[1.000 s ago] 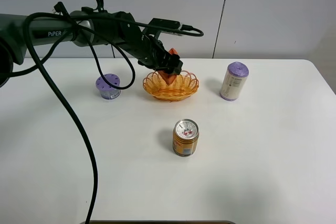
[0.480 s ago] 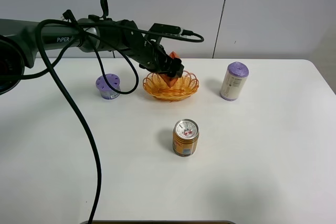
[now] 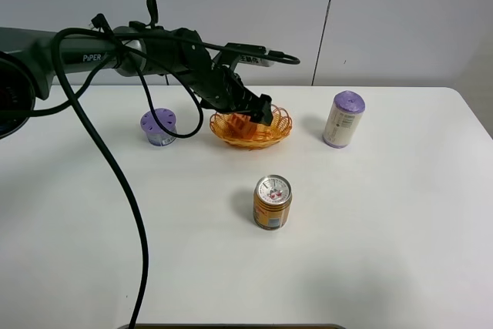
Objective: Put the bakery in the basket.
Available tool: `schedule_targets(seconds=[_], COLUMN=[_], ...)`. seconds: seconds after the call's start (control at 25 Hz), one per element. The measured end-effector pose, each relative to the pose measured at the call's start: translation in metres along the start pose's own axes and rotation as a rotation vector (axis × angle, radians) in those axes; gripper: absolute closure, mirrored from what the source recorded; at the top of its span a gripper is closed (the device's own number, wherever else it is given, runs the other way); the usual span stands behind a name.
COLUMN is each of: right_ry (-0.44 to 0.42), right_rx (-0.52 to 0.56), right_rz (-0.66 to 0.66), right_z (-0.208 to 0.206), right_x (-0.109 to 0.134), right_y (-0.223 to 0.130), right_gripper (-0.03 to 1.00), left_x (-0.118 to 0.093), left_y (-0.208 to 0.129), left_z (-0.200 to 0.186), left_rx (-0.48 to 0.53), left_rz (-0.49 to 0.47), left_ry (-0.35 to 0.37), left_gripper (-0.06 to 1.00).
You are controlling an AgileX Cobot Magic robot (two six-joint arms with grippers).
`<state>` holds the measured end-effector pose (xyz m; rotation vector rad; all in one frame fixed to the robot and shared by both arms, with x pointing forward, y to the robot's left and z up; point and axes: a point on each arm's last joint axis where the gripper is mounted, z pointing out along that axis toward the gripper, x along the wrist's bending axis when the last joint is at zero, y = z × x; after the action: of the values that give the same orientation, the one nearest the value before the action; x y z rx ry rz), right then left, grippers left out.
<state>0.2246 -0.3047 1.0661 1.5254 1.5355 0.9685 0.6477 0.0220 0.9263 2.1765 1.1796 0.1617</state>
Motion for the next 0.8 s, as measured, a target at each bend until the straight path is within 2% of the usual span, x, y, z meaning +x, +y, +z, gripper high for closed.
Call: schedule_targets(seconds=[0.24, 0.48, 0.8], right_ry=[0.0, 0.0, 0.0], right_rx=[0.0, 0.0, 0.0], right_rz=[0.0, 0.0, 0.0], right_z=[0.0, 0.0, 0.0], right_x=[0.0, 0.0, 0.0], right_y=[0.0, 0.0, 0.0], right_gripper=[0.05, 0.05, 0.05], left_x=[0.011, 0.039, 0.077], left_y=[0.011, 0.014, 0.011], left_z=[-0.028, -0.066, -0.112], left_rx=[0.001, 0.064, 0.151], left_rz=[-0.02, -0.058, -0.097], left_ry=[-0.003, 0.0, 0.05], left_gripper=[-0.04, -0.04, -0.04])
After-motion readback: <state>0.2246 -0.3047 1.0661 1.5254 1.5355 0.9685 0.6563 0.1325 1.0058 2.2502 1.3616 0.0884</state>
